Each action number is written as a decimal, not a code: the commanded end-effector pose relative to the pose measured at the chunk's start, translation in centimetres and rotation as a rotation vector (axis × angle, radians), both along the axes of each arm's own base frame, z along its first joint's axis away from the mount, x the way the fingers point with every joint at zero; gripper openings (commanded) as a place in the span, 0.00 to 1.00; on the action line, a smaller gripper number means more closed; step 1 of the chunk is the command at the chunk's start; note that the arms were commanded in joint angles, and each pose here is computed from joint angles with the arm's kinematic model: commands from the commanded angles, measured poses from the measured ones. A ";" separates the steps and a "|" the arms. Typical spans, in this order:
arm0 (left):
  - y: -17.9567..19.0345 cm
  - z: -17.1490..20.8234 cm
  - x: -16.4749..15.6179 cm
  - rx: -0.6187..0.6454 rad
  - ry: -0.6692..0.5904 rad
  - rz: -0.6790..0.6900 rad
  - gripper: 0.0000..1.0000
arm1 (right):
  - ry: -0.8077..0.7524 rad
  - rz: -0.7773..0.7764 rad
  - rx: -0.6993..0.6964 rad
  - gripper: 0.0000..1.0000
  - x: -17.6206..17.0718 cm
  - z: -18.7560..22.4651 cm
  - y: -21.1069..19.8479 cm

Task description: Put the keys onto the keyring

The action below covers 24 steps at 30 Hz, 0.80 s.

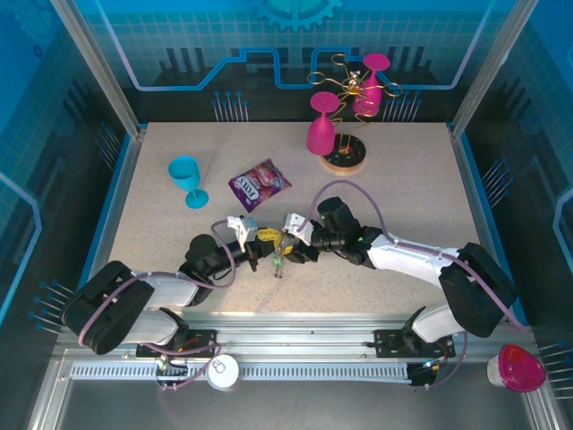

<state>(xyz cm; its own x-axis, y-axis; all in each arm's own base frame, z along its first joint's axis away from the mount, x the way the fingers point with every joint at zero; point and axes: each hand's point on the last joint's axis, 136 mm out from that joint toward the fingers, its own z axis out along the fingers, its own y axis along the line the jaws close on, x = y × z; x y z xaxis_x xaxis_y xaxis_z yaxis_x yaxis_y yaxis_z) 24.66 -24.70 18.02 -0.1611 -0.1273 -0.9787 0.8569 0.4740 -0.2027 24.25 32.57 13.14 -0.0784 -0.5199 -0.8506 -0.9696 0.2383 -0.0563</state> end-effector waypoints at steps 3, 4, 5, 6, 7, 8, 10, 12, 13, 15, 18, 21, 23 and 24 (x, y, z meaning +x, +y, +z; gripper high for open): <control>0.2 1.8 0.2 -0.054 -0.062 0.009 0.00 | -0.015 -0.007 0.027 0.44 -0.1 0.3 0.4; 0.3 1.8 0.4 -0.060 -0.062 0.022 0.00 | -0.018 -0.010 0.027 0.42 -0.1 0.4 0.3; 0.4 1.8 0.6 -0.064 -0.057 0.035 0.00 | -0.021 -0.014 0.026 0.39 -0.1 0.4 0.2; 0.5 1.7 0.7 -0.066 -0.050 0.042 0.00 | -0.022 -0.019 0.025 0.37 -0.1 0.5 0.2; 0.5 1.7 0.9 -0.067 -0.045 0.048 0.00 | -0.028 -0.018 0.024 0.35 -0.1 0.6 0.2; 0.5 1.7 1.1 -0.070 -0.041 0.055 0.00 | -0.032 -0.018 0.023 0.32 -0.1 0.7 0.2; 0.5 1.6 1.5 -0.071 -0.034 0.068 0.00 | -0.051 -0.014 0.016 0.28 -0.2 0.9 0.5; 0.5 1.6 1.8 -0.072 -0.032 0.078 0.00 | -0.074 -0.007 0.007 0.25 -0.4 1.2 1.0; 0.5 1.5 1.8 -0.071 -0.031 0.081 0.00 | -0.086 -0.002 0.005 0.22 -0.5 1.3 1.3; 0.6 1.6 2.0 -0.071 -0.033 0.091 0.00 | -0.116 0.004 -0.008 0.17 -0.7 1.5 1.8; 0.7 1.7 2.2 -0.073 -0.039 0.105 0.00 | -0.159 0.018 -0.036 0.12 -1.1 1.5 2.5; 0.9 2.0 2.4 -0.079 -0.042 0.121 0.00 | -0.198 0.024 -0.076 0.09 -1.2 1.2 3.0; 1.0 2.1 2.5 -0.081 -0.044 0.129 0.00 | -0.216 0.012 -0.098 0.06 -1.0 1.1 3.0; 1.1 2.0 2.5 -0.080 -0.045 0.136 0.00 | -0.220 -0.003 -0.102 0.05 -0.8 1.2 2.9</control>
<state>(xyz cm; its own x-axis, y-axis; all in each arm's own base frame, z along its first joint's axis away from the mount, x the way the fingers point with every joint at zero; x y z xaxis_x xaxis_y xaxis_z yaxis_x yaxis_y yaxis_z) 26.09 -24.18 17.48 -0.1727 -0.1573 -0.9723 0.8133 0.5340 -0.2309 24.30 33.79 12.98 0.0257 -0.6123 -0.7902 -0.9307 0.2738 -0.2425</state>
